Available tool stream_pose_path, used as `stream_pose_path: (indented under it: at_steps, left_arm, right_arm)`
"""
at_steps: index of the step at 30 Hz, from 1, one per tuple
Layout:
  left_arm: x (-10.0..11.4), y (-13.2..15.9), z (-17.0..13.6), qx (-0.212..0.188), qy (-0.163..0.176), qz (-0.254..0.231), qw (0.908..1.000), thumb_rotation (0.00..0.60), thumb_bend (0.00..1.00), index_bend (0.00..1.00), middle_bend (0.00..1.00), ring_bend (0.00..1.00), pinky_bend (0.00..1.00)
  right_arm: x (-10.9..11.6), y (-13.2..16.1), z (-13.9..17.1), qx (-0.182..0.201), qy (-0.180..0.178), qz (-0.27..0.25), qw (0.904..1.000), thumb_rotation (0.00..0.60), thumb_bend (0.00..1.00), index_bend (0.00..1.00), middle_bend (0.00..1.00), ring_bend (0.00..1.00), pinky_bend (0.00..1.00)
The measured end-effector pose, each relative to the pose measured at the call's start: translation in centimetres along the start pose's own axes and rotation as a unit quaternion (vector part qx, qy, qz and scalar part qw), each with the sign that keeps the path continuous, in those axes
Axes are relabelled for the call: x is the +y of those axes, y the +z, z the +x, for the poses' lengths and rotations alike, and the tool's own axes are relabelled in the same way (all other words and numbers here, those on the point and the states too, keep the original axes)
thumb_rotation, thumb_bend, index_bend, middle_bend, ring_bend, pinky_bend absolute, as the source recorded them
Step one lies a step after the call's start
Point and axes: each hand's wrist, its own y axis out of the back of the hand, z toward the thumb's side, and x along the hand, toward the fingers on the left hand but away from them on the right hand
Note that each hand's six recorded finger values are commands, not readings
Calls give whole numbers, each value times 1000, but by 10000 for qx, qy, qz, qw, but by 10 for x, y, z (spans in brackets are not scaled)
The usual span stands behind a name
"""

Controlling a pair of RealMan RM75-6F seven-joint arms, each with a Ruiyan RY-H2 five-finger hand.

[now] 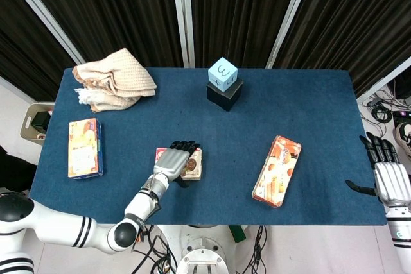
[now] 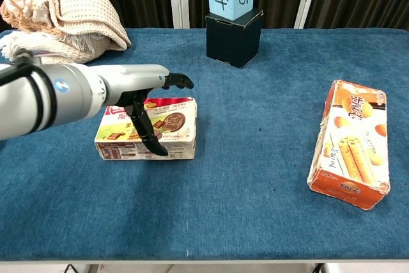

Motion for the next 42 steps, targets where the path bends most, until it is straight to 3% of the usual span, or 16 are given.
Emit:
stream_pose_path:
  at_steps: [8,19,23,27,29,33,36,42]
  left_arm:
    - [-6,-10,18,520,-126,-34,9986,600,0,0,0,0,0]
    - [-8,-8,24,621,-153,-65,9979,600,0,21,25,0,0]
    - [-10,-8,27,677,-183,21,9975,600,0,137,110,23,0]
    - [-11,-7,28,689,-167,99,9974,600,0,269,249,153,0]
    - [-9,-6,29,662,-119,57,9977,600,0,307,299,203,7]
    - [-1,-3,28,512,86,-86,9986,600,0,322,341,237,139]
    - [13,-2,26,297,327,-328,9985,600,0,326,341,235,141]
    - [40,-4,20,-183,657,-1266,9896,600,0,326,340,226,171]
  right_arm:
    - [-2,-3,1,-40,26,-5,10000,600,86,0,0,0,0]
    - [-3,-2,1,-39,44,3,10000,600,86,0,0,0,0]
    - [-3,-3,1,-55,46,2,10000,600,86,0,0,0,0]
    - [-4,-3,1,-66,51,1,10000,600,86,0,0,0,0]
    - [-4,-3,1,-63,54,0,10000,600,86,0,0,0,0]
    - [-4,-3,1,-72,59,0,10000,600,85,0,0,0,0]
    - [-4,-2,1,-54,57,-2,10000,600,86,0,0,0,0]
    - [-3,-2,2,-71,41,5,10000,600,86,0,0,0,0]
